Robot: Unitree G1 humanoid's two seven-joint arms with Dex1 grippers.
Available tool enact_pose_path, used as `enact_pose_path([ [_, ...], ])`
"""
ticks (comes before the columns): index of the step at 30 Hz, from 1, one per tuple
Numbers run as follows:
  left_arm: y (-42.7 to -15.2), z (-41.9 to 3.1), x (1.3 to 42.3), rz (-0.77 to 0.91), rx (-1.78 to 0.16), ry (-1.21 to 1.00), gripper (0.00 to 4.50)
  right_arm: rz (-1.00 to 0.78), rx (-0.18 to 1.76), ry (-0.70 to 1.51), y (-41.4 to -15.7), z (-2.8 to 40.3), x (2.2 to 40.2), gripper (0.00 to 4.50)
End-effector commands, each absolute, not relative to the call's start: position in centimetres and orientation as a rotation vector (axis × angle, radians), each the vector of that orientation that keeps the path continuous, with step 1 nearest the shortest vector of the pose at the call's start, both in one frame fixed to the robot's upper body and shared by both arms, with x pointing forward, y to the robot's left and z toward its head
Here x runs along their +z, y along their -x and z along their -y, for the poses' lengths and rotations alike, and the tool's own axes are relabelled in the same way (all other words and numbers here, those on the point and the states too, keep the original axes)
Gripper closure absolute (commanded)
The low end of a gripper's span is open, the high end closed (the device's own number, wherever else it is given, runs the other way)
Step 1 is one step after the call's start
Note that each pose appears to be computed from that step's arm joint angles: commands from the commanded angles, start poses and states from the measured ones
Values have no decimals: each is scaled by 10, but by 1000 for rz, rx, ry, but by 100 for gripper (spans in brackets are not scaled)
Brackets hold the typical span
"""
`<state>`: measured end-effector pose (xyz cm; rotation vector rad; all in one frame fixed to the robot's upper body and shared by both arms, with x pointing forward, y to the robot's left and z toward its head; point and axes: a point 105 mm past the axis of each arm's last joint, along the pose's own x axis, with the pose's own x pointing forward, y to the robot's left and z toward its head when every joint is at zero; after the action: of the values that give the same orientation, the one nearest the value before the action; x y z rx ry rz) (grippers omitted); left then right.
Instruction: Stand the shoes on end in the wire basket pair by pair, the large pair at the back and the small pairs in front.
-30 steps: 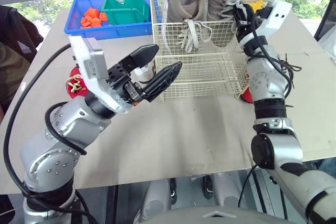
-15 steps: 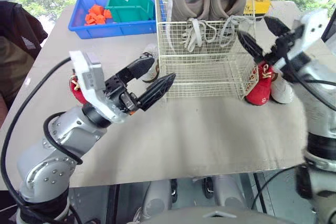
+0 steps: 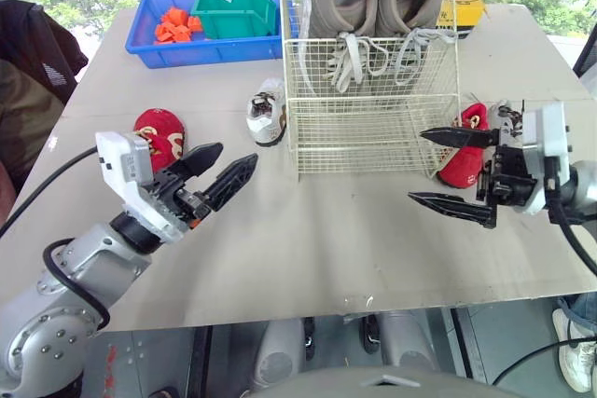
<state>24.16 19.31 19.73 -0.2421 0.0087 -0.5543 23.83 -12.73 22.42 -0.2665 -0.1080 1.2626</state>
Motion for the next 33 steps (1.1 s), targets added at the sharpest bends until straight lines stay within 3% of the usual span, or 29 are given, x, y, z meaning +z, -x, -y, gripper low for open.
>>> enact_pose_path([
  [1, -251, -210, 197, -38, -453, 267, 0, 164, 1293, 299, -228, 116, 229, 6],
  [6, -268, -244, 205, -31, -353, 220, 0, 209, 1339, 310, -220, 101, 236, 6],
  [10, -276, -284, 193, -46, -95, 116, 0, 208, 1363, 288, -219, 94, 235, 6],
  [13, -272, -295, 189, -30, 63, 36, 0, 201, 1389, 269, -218, 94, 234, 6],
  [18, -273, -301, 172, -48, 163, 6, 0, 210, 1398, 246, -221, 96, 235, 6],
  [24, -291, -304, 154, -64, 160, -28, 0, 213, 1415, 246, -221, 92, 232, 6],
  [28, -291, -262, 192, 140, -41, 18, 0, 214, 1404, 244, -220, 92, 234, 6],
  [33, -307, -217, 202, 126, -234, 63, 0, 209, 1383, 256, -221, 92, 235, 6],
])
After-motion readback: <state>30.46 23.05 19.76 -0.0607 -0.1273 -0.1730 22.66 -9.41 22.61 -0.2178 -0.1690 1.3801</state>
